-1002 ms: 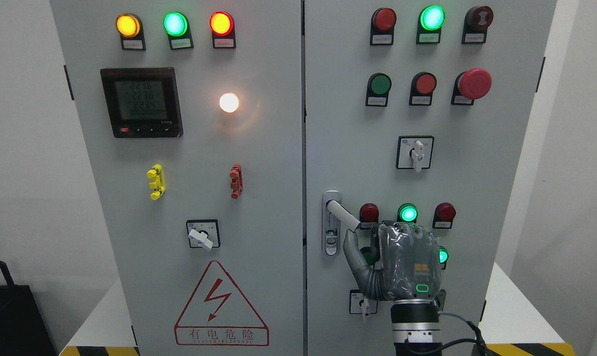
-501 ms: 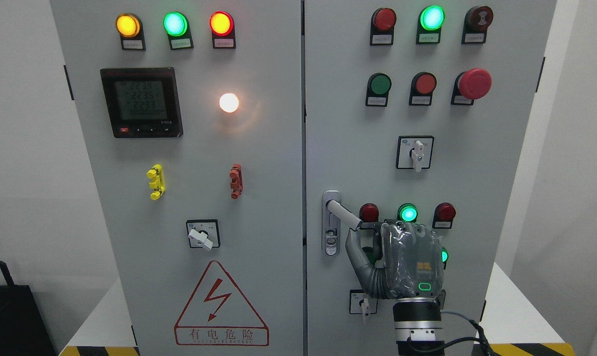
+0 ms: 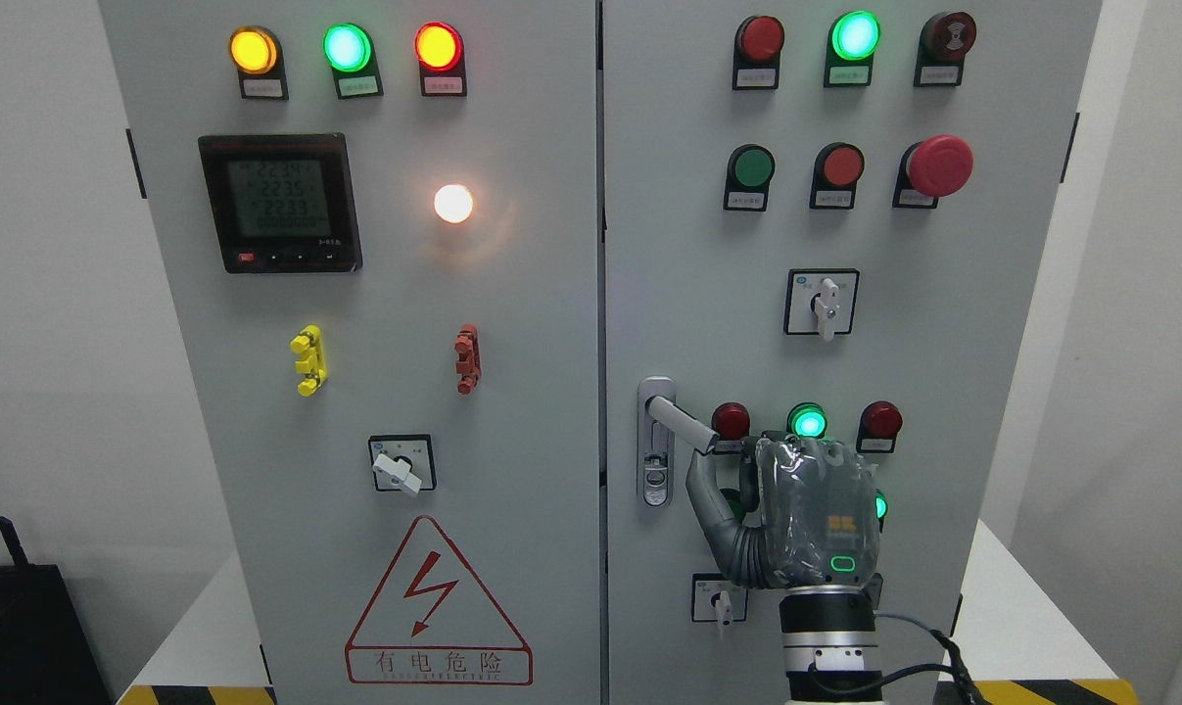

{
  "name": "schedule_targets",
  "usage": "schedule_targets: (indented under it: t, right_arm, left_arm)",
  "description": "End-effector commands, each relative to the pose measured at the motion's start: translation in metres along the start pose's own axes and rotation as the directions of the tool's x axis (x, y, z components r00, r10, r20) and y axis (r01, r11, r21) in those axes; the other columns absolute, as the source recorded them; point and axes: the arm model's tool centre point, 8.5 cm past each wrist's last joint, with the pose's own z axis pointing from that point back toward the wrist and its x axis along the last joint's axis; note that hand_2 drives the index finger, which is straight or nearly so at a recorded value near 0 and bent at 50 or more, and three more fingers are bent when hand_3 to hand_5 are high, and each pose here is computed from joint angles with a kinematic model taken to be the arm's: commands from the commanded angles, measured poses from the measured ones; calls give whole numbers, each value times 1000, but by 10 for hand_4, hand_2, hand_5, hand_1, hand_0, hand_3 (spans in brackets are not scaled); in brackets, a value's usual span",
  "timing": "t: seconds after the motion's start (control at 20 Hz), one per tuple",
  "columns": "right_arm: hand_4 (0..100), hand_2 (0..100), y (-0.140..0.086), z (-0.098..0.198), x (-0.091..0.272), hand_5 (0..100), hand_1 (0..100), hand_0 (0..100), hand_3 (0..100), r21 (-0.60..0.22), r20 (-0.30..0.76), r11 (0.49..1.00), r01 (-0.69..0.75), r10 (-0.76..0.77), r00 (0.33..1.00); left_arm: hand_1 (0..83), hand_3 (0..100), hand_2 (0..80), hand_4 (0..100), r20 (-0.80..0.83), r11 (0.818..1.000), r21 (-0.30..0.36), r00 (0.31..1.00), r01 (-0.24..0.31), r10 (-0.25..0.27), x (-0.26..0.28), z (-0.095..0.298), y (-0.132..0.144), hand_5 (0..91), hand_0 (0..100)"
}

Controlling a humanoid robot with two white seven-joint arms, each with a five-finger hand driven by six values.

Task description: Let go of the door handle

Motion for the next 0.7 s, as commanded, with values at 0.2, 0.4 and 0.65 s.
schedule_targets:
  t: [0.2,0.4,0.65]
  right_arm:
    - [1000,1000,-3,-3,0,982,196,576,1000,-10,4,1000,-1,1,1000]
    - [1000,1000,-3,-3,0,982,196,576,1000,-11,4,1000,0,0,1000]
    - [1000,1000,-4,-3,-2,982,197,576,1000,-12,7,1000,-10,10,1000]
  left_arm:
    - [389,0,0,0,-20,1000,-1,1000,13,-13,-7,1,0,0,120]
    - [389,0,0,0,-20,1000,-1,1000,13,-13,-7,1,0,0,120]
    - [389,0,0,0,-20,1000,-1,1000,13,-13,-7,1,0,0,120]
